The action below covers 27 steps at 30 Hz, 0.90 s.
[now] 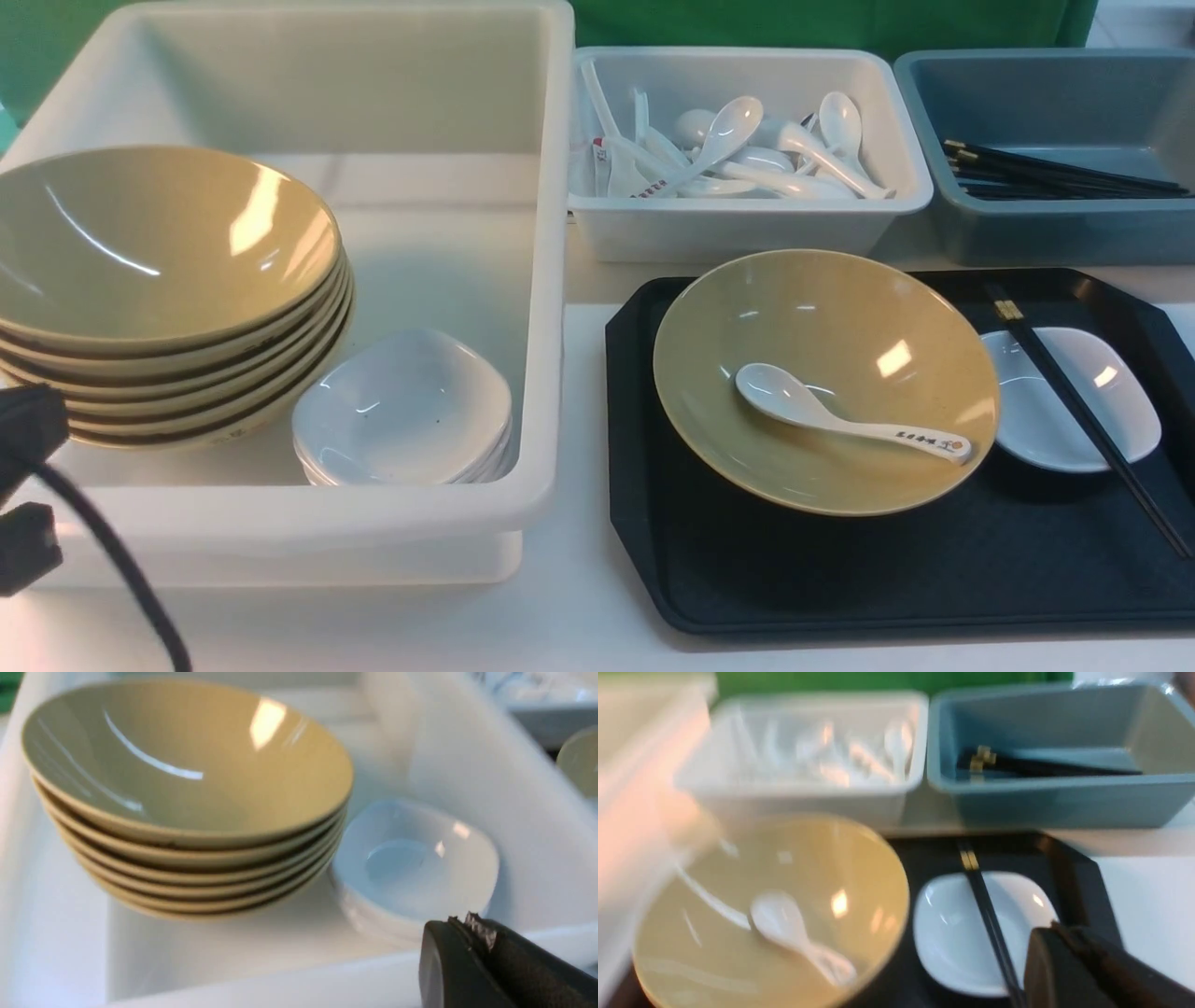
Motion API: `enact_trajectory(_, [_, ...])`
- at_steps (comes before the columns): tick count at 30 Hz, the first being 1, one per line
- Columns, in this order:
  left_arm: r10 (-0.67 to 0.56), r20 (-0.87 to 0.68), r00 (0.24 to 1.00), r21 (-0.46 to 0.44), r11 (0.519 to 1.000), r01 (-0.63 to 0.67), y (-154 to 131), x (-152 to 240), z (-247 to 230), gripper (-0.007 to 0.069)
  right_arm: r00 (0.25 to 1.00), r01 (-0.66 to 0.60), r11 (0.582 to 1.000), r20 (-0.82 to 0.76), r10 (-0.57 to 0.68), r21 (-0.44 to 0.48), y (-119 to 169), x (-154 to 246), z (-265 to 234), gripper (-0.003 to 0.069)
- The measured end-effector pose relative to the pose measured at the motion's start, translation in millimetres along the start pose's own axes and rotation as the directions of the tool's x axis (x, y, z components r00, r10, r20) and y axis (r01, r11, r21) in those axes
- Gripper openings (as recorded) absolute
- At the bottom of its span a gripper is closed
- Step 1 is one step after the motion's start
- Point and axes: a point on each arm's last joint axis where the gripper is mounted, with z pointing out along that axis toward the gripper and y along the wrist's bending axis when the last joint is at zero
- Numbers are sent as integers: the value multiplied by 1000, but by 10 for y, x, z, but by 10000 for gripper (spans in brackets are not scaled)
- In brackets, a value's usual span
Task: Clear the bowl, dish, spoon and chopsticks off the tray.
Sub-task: Use the right arm to grab the chopsticks
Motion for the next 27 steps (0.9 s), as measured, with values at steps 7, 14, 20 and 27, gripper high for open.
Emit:
enact_trajectory(7, [214,-264,940,163,971,-175,-155,-322,212,-11,925,198,975,-308,-221,-104,107,-504,233,33])
enact_trajectory(14, [471,-253,845,370,854,-365,-629,-597,495,-11,821,246,945,-471,-322,-217,249,-616,568,35])
enact_trajectory(20, [559,-182,809,471,772,-427,-1070,-837,689,-11,732,197,962,-624,-274,-190,184,-486,1021,79])
enact_trajectory(27, [595,-126,794,519,722,-458,-1363,-954,823,-11,672,157,981,-715,-191,-115,-18,-384,1601,330])
